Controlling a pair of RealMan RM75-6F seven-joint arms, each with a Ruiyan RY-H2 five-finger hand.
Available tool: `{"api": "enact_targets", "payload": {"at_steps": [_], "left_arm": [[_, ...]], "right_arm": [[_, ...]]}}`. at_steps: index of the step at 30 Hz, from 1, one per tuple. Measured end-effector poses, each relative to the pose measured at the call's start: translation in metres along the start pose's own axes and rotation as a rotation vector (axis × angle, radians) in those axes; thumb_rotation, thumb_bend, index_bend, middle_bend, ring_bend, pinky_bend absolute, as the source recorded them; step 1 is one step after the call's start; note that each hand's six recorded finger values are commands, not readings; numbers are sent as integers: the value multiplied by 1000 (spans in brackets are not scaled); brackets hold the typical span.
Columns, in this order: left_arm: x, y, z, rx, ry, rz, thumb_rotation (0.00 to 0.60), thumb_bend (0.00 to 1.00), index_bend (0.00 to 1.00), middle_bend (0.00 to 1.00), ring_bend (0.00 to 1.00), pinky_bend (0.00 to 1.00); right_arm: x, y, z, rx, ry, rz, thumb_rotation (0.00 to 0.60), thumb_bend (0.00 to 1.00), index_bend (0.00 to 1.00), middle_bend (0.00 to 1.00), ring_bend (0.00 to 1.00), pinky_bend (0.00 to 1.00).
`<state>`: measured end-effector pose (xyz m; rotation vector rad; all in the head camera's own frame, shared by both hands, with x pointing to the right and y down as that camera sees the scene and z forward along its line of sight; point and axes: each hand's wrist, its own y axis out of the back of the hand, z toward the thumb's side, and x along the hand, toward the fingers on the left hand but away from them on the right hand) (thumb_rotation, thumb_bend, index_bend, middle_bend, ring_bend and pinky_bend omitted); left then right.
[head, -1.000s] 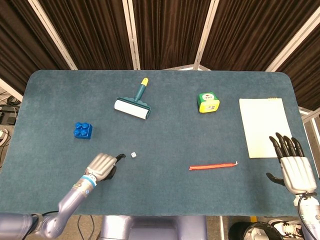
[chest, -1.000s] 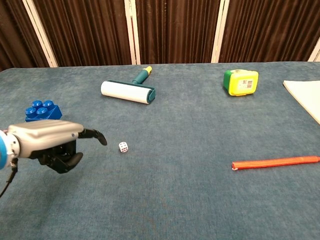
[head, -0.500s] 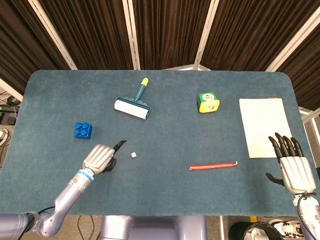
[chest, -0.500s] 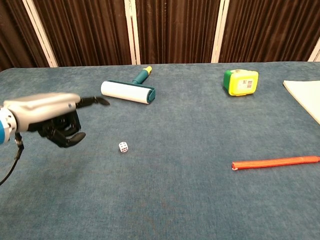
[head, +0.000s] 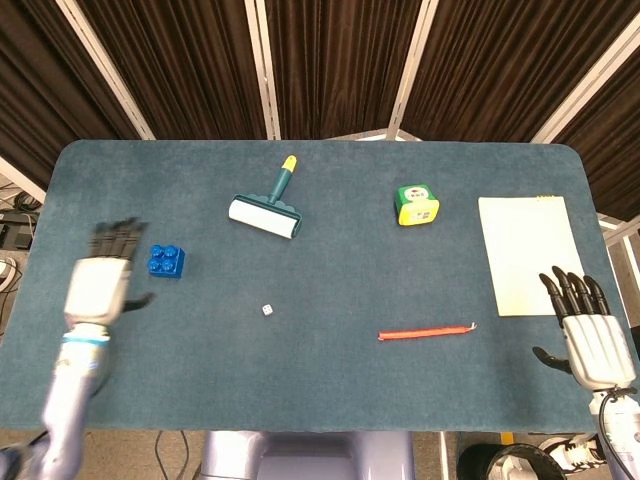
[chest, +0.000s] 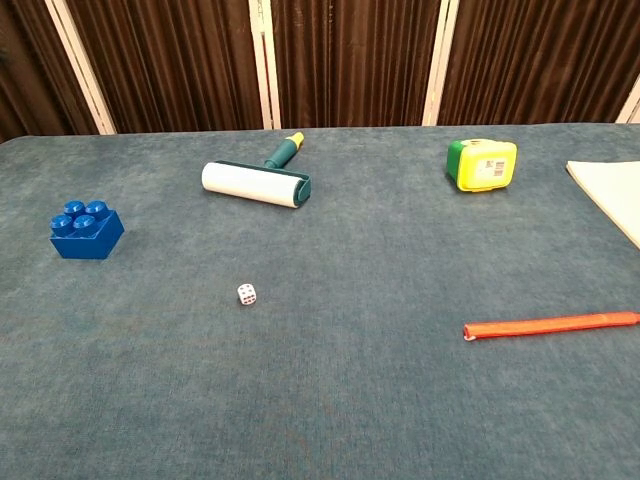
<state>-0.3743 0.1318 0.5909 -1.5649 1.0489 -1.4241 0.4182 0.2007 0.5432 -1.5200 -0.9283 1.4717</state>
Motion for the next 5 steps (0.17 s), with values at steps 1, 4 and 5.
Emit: {"api": "enact_targets", "payload": {"at_steps": [1,4,5], "left_arm": [[-8,6,-14,5,32,2,600,0,0,0,0,0],[-30,15,-41,1,93,-10,600,0,0,0,0,0],[-35,17,-46,-2,103,-12,600,0,0,0,0,0]], "right_arm": [[0,0,0,-1,2,1,600,0,0,0,0,0],[-1,0,1,-2,7,0,600,0,0,0,0,0],[-2,0,2,-4,9,-1,600,0,0,0,0,0]]}}
